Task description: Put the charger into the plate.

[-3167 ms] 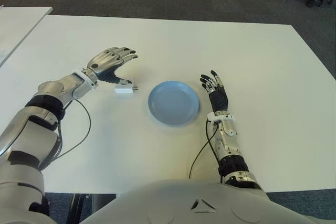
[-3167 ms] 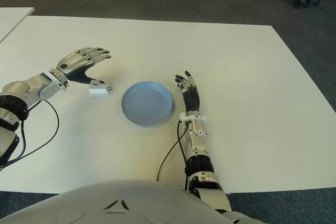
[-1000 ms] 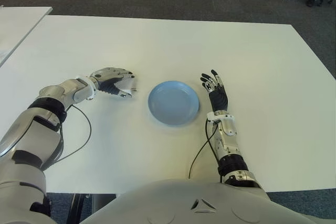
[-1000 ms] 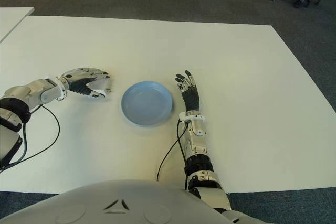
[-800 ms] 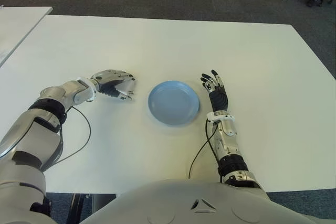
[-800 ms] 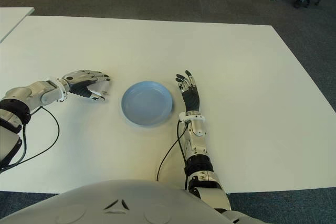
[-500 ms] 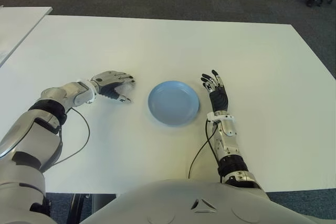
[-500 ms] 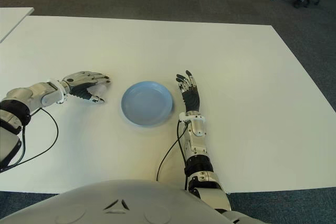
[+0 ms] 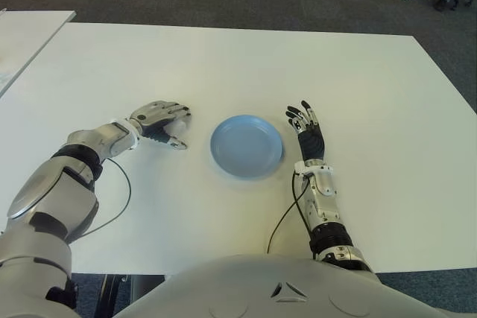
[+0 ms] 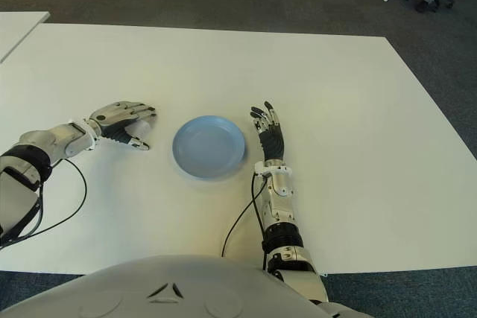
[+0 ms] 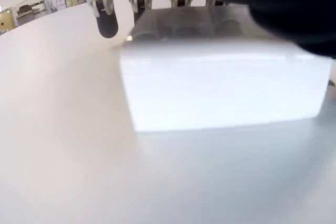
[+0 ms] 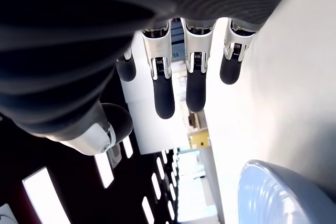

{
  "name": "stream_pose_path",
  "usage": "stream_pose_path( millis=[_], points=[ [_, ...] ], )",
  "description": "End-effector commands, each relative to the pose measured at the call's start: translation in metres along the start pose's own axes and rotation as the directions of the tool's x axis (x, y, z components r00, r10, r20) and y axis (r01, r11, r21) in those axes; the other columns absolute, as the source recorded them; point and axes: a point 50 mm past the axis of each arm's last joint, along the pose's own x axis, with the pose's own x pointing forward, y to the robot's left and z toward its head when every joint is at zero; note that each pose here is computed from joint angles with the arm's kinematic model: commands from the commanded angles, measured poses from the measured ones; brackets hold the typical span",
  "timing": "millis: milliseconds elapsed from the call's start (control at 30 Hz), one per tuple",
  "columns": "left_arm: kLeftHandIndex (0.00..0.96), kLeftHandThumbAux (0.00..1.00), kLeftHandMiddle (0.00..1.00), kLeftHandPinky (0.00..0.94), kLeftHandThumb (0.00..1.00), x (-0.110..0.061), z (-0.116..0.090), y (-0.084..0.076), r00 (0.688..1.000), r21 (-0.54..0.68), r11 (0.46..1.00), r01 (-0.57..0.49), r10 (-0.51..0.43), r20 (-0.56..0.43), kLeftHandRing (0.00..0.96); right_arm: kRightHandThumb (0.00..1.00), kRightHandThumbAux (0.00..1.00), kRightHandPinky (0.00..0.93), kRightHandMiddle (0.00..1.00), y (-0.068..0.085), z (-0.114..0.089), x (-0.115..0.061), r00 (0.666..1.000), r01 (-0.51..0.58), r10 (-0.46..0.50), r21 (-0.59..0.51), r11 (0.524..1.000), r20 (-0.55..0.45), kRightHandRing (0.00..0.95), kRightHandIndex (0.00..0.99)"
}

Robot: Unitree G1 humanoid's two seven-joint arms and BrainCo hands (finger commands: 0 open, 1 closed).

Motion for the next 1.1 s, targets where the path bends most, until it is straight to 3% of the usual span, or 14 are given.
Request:
stream_pose_path(
  millis=[33, 600, 900, 1100],
  points=[
    [0.000, 0.238, 0.000, 0.000, 0.229, -0.005, 0.006, -0.029, 0.991, 0.021, 0.991, 0.131, -0.130, -0.027, 0.000, 0.000, 0.601, 0.129, 0.265, 0.001, -0.008, -0.008, 0.999, 0.012, -0.011, 0.021, 1.000, -0.031, 0.212, 0.064],
    [0.000, 0.275, 0.000, 0.040, 0.217, -0.020, 0.003, -0.049, 0.988, 0.009, 0.990, 0.142, -0.141, -0.063, 0.000, 0.000, 0.595, 0.134, 0.266, -0.001, -0.005, -0.009, 1.000, 0.020, -0.020, 0.013, 1.000, -0.025, 0.215, 0.072],
    [0.000, 0.303, 0.000, 0.165, 0.294, -0.032, 0.004, -0.064, 0.991, -0.034, 0.995, 0.097, -0.100, -0.092, 0.024, 0.000, 0.593, 0.138, 0.272, -0.003, -0.004, -0.009, 0.999, 0.018, -0.018, 0.008, 1.000, -0.027, 0.223, 0.079],
    [0.000, 0.337, 0.017, 0.245, 0.322, -0.034, 0.006, -0.069, 0.990, -0.037, 0.996, 0.083, -0.086, -0.109, 0.097, 0.000, 0.594, 0.143, 0.274, -0.004, -0.004, -0.009, 0.999, 0.016, -0.016, 0.008, 1.000, -0.029, 0.225, 0.084]
  ],
)
